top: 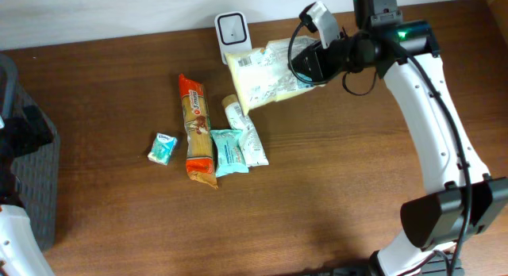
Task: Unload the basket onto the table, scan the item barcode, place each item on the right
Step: 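Lift the white bag and hold it over the barcode scanner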
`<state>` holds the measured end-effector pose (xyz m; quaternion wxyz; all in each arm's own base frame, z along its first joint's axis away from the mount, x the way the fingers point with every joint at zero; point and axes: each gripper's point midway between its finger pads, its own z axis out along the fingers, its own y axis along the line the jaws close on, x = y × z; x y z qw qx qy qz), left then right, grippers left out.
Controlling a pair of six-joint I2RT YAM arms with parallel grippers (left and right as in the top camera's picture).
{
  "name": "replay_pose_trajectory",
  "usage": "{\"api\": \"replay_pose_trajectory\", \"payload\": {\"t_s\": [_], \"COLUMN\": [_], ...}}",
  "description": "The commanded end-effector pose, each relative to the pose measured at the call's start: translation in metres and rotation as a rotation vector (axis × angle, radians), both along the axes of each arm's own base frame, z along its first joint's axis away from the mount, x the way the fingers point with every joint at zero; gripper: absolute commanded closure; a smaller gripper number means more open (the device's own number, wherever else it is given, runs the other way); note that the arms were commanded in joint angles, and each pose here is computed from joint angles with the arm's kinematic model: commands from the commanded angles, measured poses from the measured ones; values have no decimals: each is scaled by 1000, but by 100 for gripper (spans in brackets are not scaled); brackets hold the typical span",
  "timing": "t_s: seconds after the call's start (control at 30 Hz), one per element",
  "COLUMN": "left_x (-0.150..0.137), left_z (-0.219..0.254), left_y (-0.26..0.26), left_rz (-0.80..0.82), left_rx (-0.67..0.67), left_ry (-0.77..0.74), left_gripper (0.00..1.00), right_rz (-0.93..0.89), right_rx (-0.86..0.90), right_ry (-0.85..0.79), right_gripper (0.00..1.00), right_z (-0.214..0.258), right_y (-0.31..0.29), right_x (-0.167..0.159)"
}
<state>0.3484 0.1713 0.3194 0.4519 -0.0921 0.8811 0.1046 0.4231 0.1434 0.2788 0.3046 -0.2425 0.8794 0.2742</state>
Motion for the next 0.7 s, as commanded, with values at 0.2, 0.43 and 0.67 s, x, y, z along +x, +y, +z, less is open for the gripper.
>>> {"api": "replay_pose_trajectory", "payload": {"t_s": [0.2, 0.43, 0.67], "left_x": [-1, -1, -1], "left_z": [10, 10, 10], "left_y": [1, 1, 1], "left_rz": [-4, -4, -4], "left_rx": [21, 21, 21], "left_ry": [-20, -20, -20], "left_gripper": [1, 1, 1], "right_rz": [-324, -23, -74], "right_rx": [-653, -749, -1051], "right_ry": [-543, -807, -951], "right_gripper": [96, 96, 96], "right_z": [40, 29, 20], "right_y": [-2, 48, 35], "right_x": [81, 125, 170]}}
